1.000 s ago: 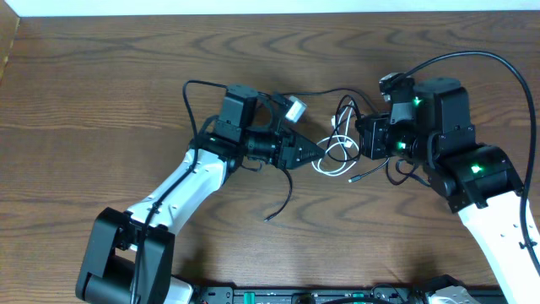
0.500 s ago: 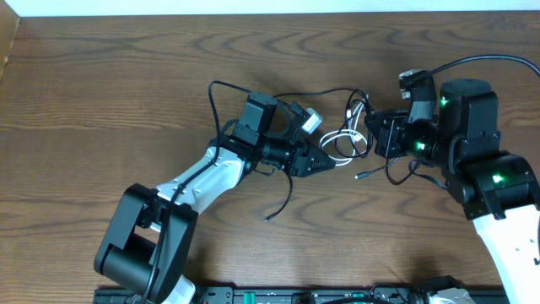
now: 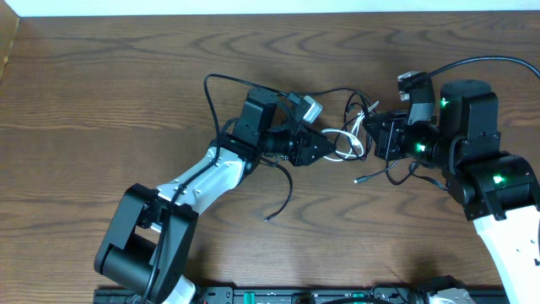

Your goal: Untangle cables

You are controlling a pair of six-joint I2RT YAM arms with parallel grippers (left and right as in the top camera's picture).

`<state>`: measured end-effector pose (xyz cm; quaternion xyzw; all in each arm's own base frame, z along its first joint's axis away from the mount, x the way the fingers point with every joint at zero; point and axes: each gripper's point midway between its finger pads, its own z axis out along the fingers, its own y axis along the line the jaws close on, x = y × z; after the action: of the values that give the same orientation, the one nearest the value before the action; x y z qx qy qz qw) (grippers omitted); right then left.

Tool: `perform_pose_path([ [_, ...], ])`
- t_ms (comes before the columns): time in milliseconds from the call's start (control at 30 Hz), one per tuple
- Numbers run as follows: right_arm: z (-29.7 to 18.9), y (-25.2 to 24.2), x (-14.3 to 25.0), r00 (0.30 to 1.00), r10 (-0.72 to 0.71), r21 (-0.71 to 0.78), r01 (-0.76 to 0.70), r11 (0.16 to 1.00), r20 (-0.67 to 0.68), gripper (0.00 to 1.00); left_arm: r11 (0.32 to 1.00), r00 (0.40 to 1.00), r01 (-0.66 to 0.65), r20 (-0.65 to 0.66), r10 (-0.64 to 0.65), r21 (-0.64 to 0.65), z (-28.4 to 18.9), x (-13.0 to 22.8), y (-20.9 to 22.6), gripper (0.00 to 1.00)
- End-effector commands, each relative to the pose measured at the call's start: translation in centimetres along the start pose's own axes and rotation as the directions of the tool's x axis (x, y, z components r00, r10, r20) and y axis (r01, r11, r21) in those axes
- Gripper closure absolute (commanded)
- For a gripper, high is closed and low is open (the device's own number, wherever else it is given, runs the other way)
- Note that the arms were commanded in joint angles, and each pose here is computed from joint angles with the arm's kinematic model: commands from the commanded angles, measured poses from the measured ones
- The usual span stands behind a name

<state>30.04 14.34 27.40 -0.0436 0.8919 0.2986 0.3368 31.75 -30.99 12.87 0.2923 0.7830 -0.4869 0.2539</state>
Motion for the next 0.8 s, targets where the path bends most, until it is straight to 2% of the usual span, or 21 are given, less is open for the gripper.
perform_pose_path([
  [0,-1.1,0.8,-1.1,0.999,-0.008,-0.015,0.008,1.0,0.037,0.99,0.991,0.998,0.057,0.033,-0.054,-0.125,-0.1,-0.4,2.2,0.57],
  [100,-1.1,0.7,-0.8,1.0,-0.003,-0.011,0.003,1.0,0.027,0.99,0.981,0.996,0.081,0.052,-0.073,-0.178,-0.2,-0.6,3.2,0.57],
  [433,-1.0,0.6,-0.6,1.0,-0.003,-0.01,0.003,1.0,0.019,0.99,0.966,0.995,0.09,0.071,-0.075,-0.241,-0.5,-0.8,4.3,0.57],
  [667,-1.1,1.0,-0.5,1.0,-0.003,-0.034,0.003,0.999,0.011,0.99,0.975,0.998,0.032,0.063,-0.019,-0.218,1.5,-0.8,2.1,0.57],
  [700,-1.1,1.0,-0.4,1.0,-0.003,-0.034,0.003,0.999,0.011,0.99,0.974,0.998,0.03,0.066,-0.016,-0.224,1.7,-0.8,2.0,0.66],
  [733,-1.1,1.0,-0.4,1.0,-0.002,-0.034,0.002,0.999,0.01,0.99,0.974,0.998,0.028,0.065,-0.014,-0.224,1.9,-0.8,1.8,0.88],
  [767,-1.1,1.0,-0.4,1.0,-0.001,-0.033,0.002,0.999,0.009,0.99,0.974,0.998,0.029,0.063,-0.016,-0.223,1.9,-0.7,1.7,0.92],
])
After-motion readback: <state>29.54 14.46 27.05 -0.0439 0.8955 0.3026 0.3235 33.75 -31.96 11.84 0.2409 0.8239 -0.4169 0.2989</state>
